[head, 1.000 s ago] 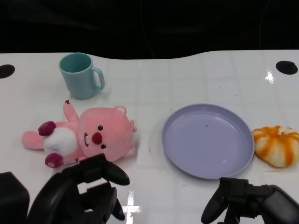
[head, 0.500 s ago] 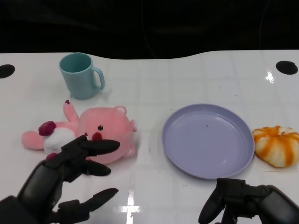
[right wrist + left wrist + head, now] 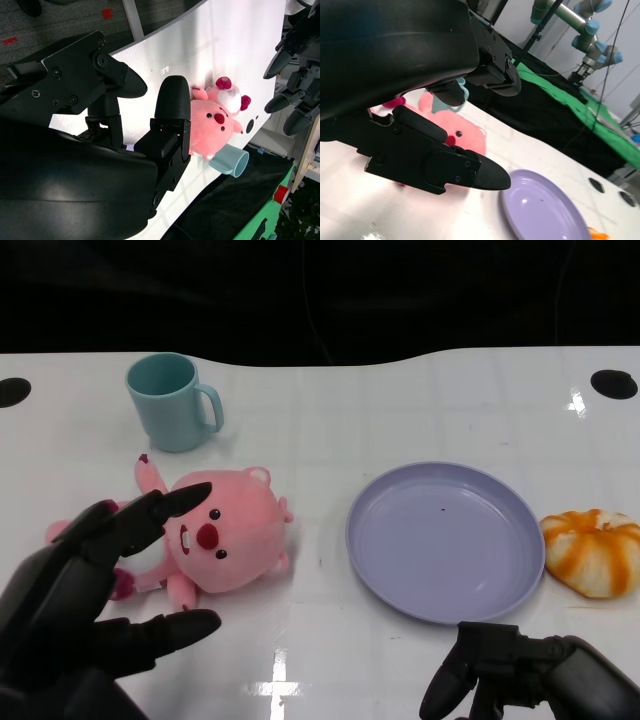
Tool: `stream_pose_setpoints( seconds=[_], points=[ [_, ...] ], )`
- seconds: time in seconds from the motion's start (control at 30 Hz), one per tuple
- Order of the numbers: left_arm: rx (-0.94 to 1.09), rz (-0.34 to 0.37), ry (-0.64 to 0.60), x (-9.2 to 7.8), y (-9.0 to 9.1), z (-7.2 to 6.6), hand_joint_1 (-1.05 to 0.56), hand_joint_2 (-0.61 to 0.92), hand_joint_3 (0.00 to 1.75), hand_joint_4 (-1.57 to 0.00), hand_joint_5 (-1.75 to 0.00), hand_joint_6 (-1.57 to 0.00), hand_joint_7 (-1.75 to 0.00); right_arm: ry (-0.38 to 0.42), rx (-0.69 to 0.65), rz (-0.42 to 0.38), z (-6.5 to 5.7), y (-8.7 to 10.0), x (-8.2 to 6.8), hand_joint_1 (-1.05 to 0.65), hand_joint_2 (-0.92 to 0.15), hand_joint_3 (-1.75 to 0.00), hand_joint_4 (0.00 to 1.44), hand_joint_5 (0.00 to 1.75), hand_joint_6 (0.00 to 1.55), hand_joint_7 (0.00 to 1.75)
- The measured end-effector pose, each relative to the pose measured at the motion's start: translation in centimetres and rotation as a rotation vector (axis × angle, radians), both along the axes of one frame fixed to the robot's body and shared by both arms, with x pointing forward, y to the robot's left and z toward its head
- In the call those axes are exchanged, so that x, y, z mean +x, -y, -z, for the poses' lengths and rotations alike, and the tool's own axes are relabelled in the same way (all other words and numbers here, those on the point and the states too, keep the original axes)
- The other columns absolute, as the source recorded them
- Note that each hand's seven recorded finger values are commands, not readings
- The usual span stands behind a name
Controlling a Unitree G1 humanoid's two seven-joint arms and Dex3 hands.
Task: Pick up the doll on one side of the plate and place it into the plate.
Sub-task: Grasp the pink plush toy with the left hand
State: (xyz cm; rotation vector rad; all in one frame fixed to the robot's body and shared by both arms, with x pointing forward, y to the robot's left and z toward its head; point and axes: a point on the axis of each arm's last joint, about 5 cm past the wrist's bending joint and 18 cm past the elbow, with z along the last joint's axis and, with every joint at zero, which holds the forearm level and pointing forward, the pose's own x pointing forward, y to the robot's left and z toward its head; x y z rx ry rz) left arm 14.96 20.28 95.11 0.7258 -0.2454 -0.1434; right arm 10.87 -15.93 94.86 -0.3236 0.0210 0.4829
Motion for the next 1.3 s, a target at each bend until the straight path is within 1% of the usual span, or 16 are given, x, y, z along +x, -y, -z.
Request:
stream_pose_setpoints(
  seconds=[0.03, 0.1, 0.17, 0.27, 0.37, 0.57, 0.73, 0.93, 1.1, 1.3],
  points=[
    [0.025, -0.009, 0.002, 0.1, -0.2, -0.2, -0.66, 0.92, 0.10, 0.00, -0.68, -0.28, -0.11, 0.000, 0.000, 0.000, 0.0, 0.0, 0.0, -0.06, -0.57, -1.03, 0.66, 1.52, 0.64, 1.21],
    [0.084, -0.016, 0.008, 0.4, -0.4, -0.6, -0.65, 0.92, 0.07, 0.00, -0.59, -0.28, -0.09, 0.001, 0.000, 0.000, 0.0, 0.0, 0.0, -0.07, -0.57, -1.03, 0.66, 1.52, 0.64, 1.21],
    [0.150, -0.025, 0.011, 0.7, -0.6, -1.0, -0.65, 0.91, 0.05, 0.00, -0.55, -0.29, -0.08, 0.002, -0.001, 0.000, 0.0, 0.0, 0.0, -0.07, -0.57, -1.03, 0.66, 1.52, 0.64, 1.20],
    [0.250, -0.044, 0.035, 1.3, -0.6, -1.6, -0.66, 0.91, 0.03, 0.00, -0.54, -0.30, -0.07, 0.000, -0.002, 0.002, 0.0, 0.0, 0.0, -0.07, -0.57, -1.02, 0.66, 1.52, 0.64, 1.20],
    [0.352, -0.063, 0.042, 1.9, -0.5, -1.8, -0.67, 0.91, 0.02, 0.00, -0.54, -0.30, -0.06, 0.000, -0.002, 0.002, 0.0, 0.0, 0.0, -0.07, -0.57, -1.02, 0.65, 1.52, 0.64, 1.20],
    [0.491, -0.089, -0.025, 3.6, -0.3, -2.2, -0.70, 0.92, 0.03, -0.01, -0.54, -0.27, -0.03, -0.005, -0.002, 0.006, 0.0, 0.0, 0.0, -0.07, -0.57, -1.03, 0.64, 1.53, 0.64, 1.20],
    [0.581, -0.093, -0.068, 5.6, 0.1, -1.8, -0.71, 0.92, 0.04, -0.02, -0.54, -0.27, -0.02, -0.006, -0.002, 0.009, 0.0, -0.1, 0.0, -0.08, -0.57, -1.04, 0.65, 1.52, 0.64, 1.20],
    [0.654, -0.077, -0.129, 7.4, 0.1, -0.7, -0.71, 0.92, 0.03, -0.02, -0.53, -0.29, -0.02, 0.005, -0.006, 0.011, -0.2, -0.2, -0.1, -0.09, -0.56, -1.03, 0.66, 1.51, 0.64, 1.20],
    [0.701, -0.053, -0.199, 8.9, 0.1, 0.7, -0.71, 0.92, 0.02, -0.04, -0.48, -0.29, -0.01, 0.011, -0.002, 0.011, -0.3, -0.3, -0.2, -0.09, -0.57, -1.03, 0.66, 1.52, 0.64, 1.20],
    [0.743, -0.043, -0.242, 10.5, 0.4, 1.1, -0.71, 0.92, 0.03, -0.06, -0.46, -0.30, -0.01, 0.012, -0.003, 0.012, -0.4, -0.3, -0.3, -0.10, -0.57, -1.03, 0.66, 1.52, 0.64, 1.20]
  ],
)
